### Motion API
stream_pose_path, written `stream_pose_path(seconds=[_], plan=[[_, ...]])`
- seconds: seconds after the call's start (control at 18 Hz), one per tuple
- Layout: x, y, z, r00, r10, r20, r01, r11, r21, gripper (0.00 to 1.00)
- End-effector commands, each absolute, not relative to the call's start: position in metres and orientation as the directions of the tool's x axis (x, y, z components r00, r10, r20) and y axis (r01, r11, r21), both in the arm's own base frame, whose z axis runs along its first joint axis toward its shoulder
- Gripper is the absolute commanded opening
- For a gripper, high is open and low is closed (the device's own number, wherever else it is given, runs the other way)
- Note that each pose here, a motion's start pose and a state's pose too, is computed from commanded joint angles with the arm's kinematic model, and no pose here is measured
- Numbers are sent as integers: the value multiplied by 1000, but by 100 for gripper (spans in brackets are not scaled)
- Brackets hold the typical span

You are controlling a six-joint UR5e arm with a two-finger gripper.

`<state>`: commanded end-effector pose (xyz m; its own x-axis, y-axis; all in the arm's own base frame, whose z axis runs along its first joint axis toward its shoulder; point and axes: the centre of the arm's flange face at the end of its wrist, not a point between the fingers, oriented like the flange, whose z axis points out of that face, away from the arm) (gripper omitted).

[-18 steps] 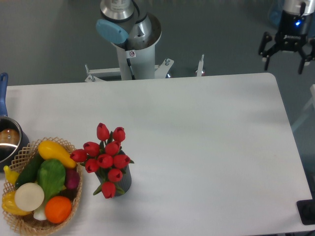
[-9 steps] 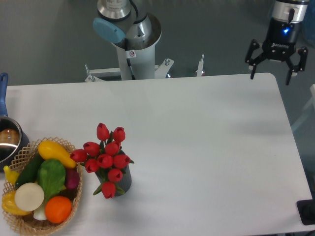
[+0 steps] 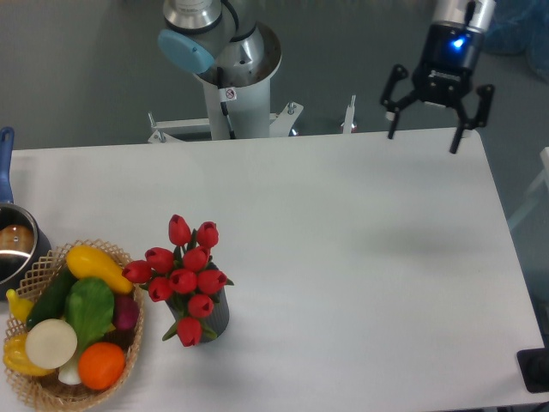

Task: Pick up the flowers from the vase
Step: 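Lower the open gripper toward the red tulip stems above the vase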

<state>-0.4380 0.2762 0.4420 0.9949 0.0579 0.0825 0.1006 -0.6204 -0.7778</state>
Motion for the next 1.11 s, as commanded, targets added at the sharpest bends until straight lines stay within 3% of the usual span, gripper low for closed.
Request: stream_pose_path(seconds=[0.44,1.11], plan=[[-402,324,414,987,-73,140,69,-598,-799,100],[-372,384,369,956,-278,96,-119,-665,-737,100]])
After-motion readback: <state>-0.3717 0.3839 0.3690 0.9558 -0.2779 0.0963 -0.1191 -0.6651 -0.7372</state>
